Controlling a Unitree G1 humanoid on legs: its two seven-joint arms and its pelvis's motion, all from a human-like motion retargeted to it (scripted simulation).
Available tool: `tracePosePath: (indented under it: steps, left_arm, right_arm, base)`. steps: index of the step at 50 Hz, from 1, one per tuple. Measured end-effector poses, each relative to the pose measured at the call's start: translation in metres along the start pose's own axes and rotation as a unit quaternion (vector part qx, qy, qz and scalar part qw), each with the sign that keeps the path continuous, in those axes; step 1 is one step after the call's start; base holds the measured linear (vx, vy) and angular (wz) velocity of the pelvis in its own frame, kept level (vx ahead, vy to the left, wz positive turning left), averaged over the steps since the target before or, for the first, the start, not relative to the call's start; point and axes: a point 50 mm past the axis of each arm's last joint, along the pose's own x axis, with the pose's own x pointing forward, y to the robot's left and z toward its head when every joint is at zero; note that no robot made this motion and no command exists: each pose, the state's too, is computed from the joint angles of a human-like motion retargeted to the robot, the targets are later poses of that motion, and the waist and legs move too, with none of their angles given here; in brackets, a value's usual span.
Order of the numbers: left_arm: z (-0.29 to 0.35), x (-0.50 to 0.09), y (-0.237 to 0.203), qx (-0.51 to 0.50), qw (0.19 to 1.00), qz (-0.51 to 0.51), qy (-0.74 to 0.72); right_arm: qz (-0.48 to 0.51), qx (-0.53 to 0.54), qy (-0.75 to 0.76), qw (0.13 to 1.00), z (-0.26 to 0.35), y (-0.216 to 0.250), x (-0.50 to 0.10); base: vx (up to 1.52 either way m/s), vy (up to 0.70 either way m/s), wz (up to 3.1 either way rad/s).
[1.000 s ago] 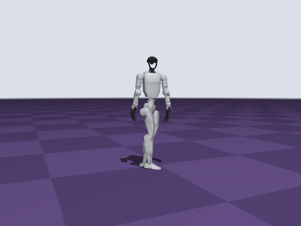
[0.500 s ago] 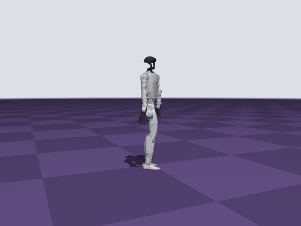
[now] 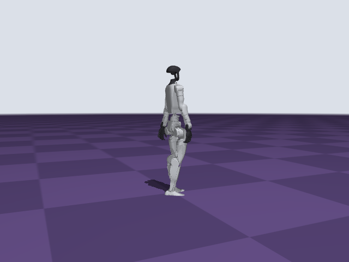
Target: In place motions
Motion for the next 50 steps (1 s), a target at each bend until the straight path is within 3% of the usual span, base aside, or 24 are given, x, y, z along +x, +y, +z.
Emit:
tracePosePath:
  steps: [13,25,41,50]
  left_arm:
    - [0.000,0.002,-0.007,0.011,1.000,-0.020,-0.001]
    - [0.029,-0.005,-0.006,0.085,0.996,0.017,-0.023]
    - [0.018,-0.004,0.006,0.049,0.999,0.004,-0.019]
    - [0.032,-0.009,0.016,0.062,0.997,0.018,-0.039]
  right_arm:
    - [0.012,-0.070,0.002,0.997,0.001,0.008,0.001]
    - [0.003,-0.003,0.091,0.996,-0.044,0.002,0.000]
    - [-0.010,-0.012,0.022,1.000,0.000,-0.007,-0.002]
    - [-0.029,0.041,0.057,0.997,-0.013,-0.013,-0.003]
  base:
    - [0.00,-0.01,-0.22]
    - [-0.06,-0.08,-0.70]
    - [-0.20,-0.14,-1.85]
    - [-0.28,-0.04,-1.50]
